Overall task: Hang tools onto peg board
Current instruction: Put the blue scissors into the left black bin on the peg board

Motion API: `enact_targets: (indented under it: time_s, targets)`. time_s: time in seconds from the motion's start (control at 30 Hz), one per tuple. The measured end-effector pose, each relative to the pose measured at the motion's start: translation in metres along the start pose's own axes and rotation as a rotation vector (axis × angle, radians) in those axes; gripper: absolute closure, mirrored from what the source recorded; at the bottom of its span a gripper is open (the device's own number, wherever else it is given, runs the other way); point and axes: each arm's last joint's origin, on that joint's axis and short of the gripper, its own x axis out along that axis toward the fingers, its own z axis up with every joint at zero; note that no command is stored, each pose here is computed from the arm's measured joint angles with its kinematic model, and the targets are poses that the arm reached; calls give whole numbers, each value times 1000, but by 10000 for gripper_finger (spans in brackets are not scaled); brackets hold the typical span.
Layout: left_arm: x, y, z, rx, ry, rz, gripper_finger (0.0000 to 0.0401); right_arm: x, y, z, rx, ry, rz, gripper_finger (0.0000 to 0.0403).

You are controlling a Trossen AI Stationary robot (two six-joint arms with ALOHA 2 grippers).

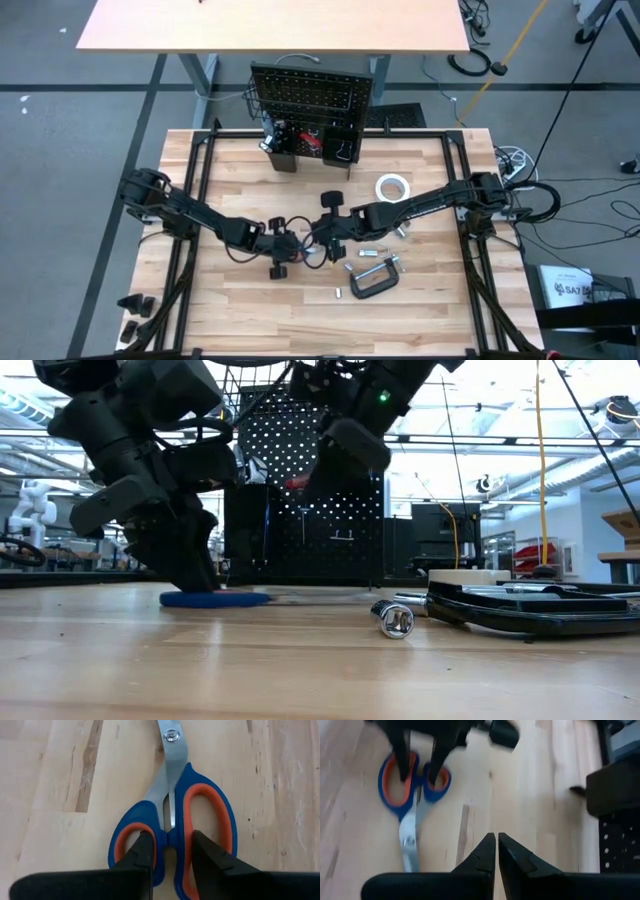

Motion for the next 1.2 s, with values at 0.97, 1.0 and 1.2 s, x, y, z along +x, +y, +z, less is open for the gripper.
enact_targets:
  time_s: [0.97,1.0,1.2]
  targets:
    - [-94,-3,3,9,-558,-94,324,-128,-7,-108,279,-668,-60,402]
    - [-95,-3,4,-5,-619,-118,324,-131,-8,-117,328,-771,-43,402]
    - [-102,-2,11,-74,-898,-102,324,-131,-2,-153,509,-1051,79,392]
